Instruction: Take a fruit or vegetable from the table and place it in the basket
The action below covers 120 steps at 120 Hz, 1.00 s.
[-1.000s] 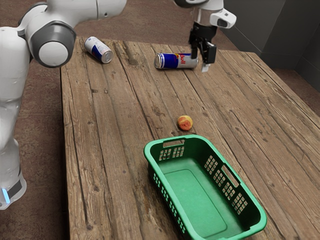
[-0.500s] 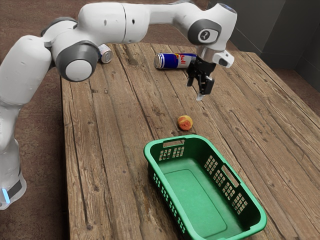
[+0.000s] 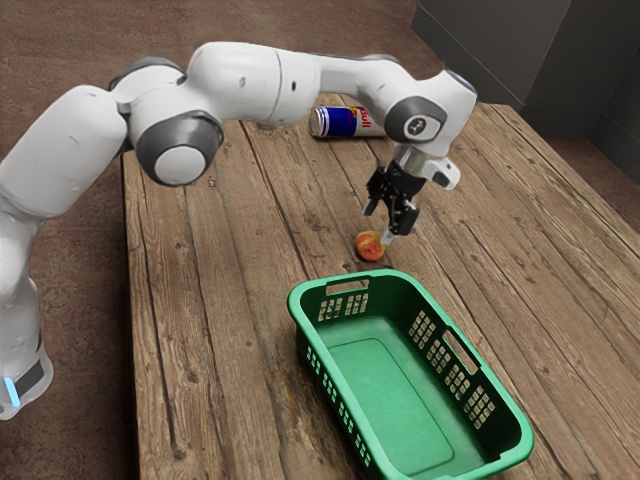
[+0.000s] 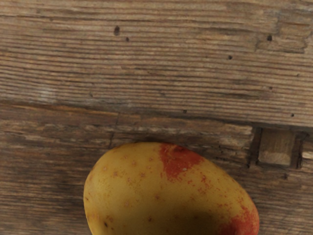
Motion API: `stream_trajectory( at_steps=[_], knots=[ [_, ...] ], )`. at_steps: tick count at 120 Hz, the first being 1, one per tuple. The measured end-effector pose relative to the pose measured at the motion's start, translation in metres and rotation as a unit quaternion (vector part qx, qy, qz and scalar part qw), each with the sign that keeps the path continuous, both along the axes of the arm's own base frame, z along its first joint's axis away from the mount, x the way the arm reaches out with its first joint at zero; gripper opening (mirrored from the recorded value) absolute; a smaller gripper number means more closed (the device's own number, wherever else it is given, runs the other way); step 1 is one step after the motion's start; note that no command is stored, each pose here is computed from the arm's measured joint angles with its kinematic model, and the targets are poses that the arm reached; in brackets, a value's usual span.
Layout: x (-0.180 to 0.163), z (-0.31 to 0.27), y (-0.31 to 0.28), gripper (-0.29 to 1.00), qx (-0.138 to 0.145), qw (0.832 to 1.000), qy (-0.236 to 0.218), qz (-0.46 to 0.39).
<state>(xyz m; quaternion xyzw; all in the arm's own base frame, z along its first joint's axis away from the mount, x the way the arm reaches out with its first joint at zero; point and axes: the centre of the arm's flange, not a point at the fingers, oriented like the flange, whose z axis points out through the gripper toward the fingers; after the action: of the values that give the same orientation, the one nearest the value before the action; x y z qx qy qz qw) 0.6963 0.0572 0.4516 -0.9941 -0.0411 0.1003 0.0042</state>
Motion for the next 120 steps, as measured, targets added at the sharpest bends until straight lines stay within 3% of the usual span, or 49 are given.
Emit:
stream_trajectory(
  at_steps=[58,93,120],
  knots=[
    [0.006,-0.042,-0.001,0.70,-0.005,1.000,0.030,0.000],
    [0.006,-0.041,0.001,0.46,-0.005,1.000,0.028,0.002],
    [0.001,0.014,-0.004,0.41,-0.003,1.000,-0.014,-0.005]
  ],
)
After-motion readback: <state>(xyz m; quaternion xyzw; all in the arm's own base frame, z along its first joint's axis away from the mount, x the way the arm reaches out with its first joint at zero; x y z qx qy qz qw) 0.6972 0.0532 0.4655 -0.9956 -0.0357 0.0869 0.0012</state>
